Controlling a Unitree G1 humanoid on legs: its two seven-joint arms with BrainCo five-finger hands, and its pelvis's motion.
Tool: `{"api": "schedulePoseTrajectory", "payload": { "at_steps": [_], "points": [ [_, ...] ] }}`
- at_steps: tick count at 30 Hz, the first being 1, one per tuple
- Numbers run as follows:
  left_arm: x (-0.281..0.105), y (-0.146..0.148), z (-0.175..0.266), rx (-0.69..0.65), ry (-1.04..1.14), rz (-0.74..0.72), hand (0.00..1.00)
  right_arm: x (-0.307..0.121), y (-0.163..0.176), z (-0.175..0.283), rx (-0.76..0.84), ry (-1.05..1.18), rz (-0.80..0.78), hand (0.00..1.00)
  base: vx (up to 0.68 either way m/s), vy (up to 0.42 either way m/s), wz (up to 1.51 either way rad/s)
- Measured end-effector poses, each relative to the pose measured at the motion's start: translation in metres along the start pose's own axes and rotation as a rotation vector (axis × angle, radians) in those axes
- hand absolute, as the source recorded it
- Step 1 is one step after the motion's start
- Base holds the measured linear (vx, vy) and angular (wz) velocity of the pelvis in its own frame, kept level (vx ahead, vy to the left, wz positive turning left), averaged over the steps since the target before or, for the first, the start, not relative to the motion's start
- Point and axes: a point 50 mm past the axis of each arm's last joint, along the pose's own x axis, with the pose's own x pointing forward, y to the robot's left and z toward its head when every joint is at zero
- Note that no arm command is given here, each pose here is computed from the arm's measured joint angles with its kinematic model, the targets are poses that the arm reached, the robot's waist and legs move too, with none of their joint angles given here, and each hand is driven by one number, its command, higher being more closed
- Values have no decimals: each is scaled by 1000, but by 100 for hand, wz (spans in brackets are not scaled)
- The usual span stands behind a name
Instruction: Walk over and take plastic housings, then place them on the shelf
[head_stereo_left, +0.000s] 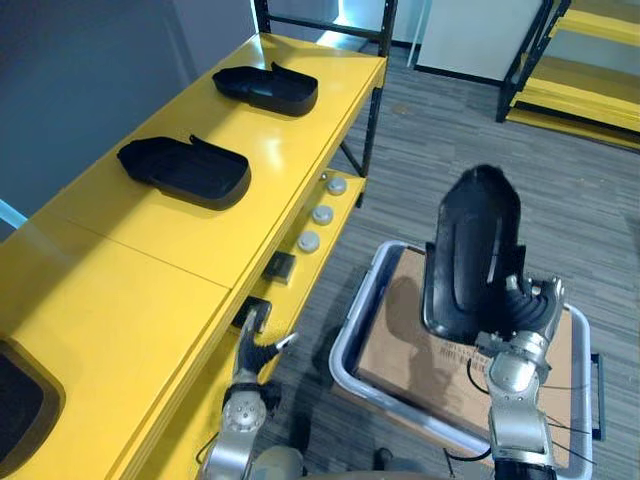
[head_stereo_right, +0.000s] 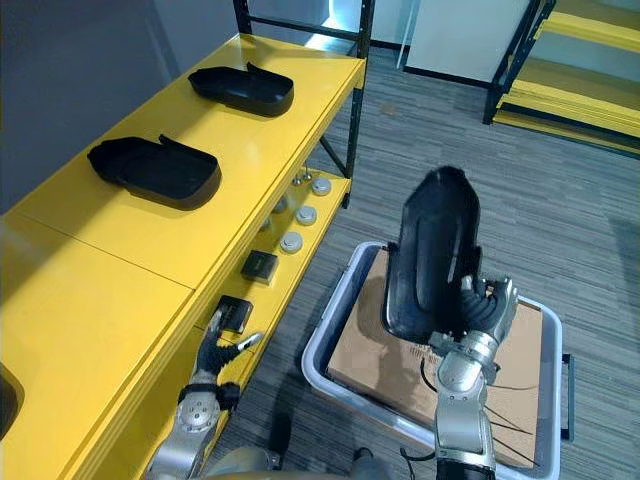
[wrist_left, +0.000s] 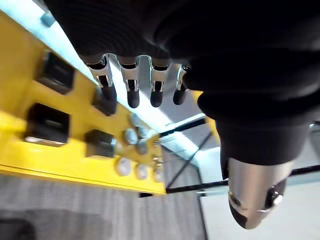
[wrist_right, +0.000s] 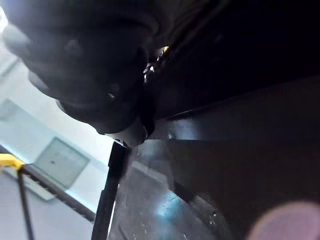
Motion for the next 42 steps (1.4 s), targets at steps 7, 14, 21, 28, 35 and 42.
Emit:
{"api": "schedulePoseTrajectory", "payload": {
  "at_steps": [7, 14, 21, 28, 35, 42],
  "points": [
    [7, -20, 35, -97, -145, -79, 0, -6, 10, 28, 81, -111, 21, 100, -36, 7, -2],
    [14, -41, 61, -148, -242, -162, 0, -18, 31, 46, 160, -164, 123, 100, -43, 14, -10],
    [19, -53, 81, -209, -303, -220, 0, -29, 46, 63, 253, -212, 204, 100, -24, 16, -10],
    [24, -58, 81, -226, -276, -245, 100, -33, 53, 72, 305, -235, 255, 100, -7, 8, -5],
    [27, -59, 73, -261, -215, -250, 100, -33, 57, 71, 297, -254, 298, 100, -19, 10, -7],
    [35, -56, 70, -252, -196, -243, 100, -37, 60, 70, 289, -262, 333, 100, -2, 1, 0]
  ]
}}
